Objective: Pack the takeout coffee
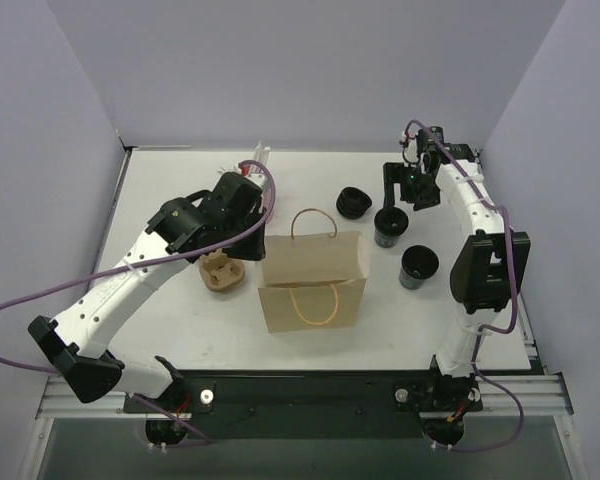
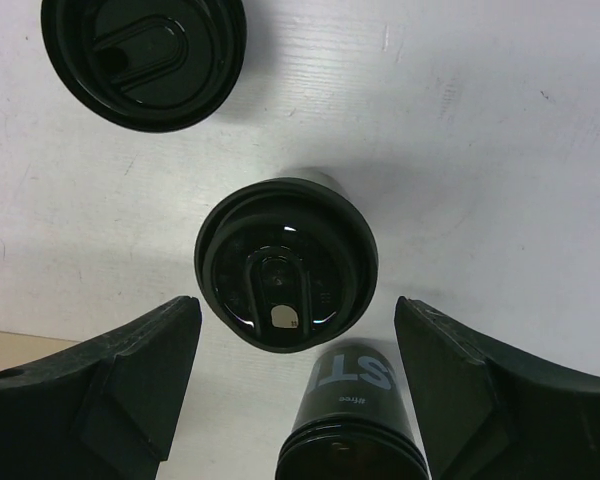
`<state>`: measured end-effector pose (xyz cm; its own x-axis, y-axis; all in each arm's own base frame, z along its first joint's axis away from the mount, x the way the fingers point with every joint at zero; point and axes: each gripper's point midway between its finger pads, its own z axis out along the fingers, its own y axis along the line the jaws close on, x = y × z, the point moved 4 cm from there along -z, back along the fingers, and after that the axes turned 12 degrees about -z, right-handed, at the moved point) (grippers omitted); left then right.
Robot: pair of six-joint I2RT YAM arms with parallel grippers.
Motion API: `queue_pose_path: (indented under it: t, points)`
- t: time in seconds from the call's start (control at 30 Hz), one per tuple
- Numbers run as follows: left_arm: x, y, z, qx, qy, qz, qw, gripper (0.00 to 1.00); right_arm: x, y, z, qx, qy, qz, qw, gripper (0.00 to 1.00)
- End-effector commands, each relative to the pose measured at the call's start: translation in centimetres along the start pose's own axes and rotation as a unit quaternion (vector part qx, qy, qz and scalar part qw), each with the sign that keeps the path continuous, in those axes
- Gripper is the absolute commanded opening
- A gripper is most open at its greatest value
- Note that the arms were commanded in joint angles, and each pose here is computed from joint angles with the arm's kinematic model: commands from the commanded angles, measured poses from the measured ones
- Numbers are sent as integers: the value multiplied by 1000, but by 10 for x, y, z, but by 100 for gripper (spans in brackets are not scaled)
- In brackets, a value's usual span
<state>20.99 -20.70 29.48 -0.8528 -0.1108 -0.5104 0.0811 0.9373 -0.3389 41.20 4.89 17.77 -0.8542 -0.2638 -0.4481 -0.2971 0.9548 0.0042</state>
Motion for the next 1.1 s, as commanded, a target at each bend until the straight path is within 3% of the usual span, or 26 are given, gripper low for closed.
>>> queue_pose_path:
  t: [0.0, 0.03, 0.27, 0.5, 0.7, 1.07]
  points:
    - [-17, -9, -12, 21, -31, 4, 999, 36, -4, 11, -2, 1, 11, -45, 999, 81]
    - [-17, -7, -13, 17, -31, 5, 999, 44, -4, 12, -2, 12, 14, -55, 998, 82]
    - [-22, 2, -26, 2, -58, 6, 998, 71, 1, 13, 8, 39, 38, -84, 995, 84]
    - [-27, 11, -40, -1, -90, -12, 996, 87, 8, 11, 12, 43, 53, -94, 993, 84]
    - [-28, 14, -46, 9, -100, -25, 995, 94, 9, 11, 17, 42, 59, -95, 993, 83]
    - [-26, 15, -46, 17, -97, -36, 995, 93, 16, 12, 26, 48, 76, -96, 991, 78]
